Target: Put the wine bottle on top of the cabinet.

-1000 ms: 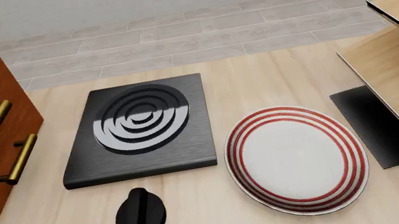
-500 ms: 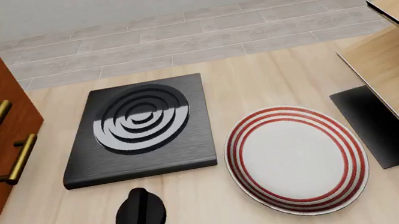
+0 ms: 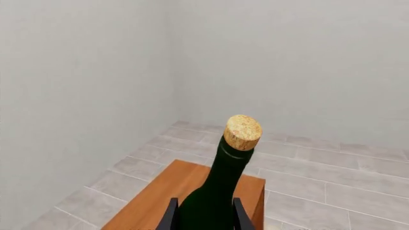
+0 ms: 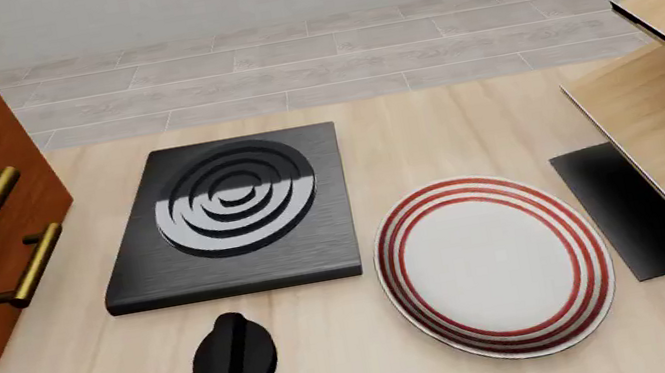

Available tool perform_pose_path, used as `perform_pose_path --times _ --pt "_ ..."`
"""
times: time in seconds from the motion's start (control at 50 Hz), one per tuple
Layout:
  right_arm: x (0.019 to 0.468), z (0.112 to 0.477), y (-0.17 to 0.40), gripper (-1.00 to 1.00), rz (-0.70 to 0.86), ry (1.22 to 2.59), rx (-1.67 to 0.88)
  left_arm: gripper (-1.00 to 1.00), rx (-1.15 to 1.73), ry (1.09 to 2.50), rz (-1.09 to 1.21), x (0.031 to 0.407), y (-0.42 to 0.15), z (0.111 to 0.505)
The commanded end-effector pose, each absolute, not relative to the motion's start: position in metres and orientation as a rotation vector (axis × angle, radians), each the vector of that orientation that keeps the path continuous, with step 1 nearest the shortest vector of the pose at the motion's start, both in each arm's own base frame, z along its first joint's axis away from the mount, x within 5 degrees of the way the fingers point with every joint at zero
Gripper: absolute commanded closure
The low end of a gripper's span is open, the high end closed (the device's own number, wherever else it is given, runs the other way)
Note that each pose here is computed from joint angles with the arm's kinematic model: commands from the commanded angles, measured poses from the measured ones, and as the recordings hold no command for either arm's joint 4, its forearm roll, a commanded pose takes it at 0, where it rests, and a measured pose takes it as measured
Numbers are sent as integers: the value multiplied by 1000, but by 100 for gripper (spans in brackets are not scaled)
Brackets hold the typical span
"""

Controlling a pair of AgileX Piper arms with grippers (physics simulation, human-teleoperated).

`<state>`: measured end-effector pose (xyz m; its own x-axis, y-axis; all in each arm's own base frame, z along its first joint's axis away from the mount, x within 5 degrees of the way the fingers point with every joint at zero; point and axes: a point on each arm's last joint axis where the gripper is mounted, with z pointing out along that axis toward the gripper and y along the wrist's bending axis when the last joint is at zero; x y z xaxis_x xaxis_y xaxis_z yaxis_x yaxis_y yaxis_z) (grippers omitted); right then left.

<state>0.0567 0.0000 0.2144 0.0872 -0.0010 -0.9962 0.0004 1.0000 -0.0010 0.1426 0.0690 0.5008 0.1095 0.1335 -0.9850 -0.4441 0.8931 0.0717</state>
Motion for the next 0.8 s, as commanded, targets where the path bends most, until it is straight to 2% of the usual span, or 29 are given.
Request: perform_pose_path --times 0.02,0.8 --pt "57 214 0 -100 -1 1483 0 100 -279 1399 460 154 79 488" --pt "57 214 0 -100 -1 1483 -1 100 -380 1477 490 182 114 427"
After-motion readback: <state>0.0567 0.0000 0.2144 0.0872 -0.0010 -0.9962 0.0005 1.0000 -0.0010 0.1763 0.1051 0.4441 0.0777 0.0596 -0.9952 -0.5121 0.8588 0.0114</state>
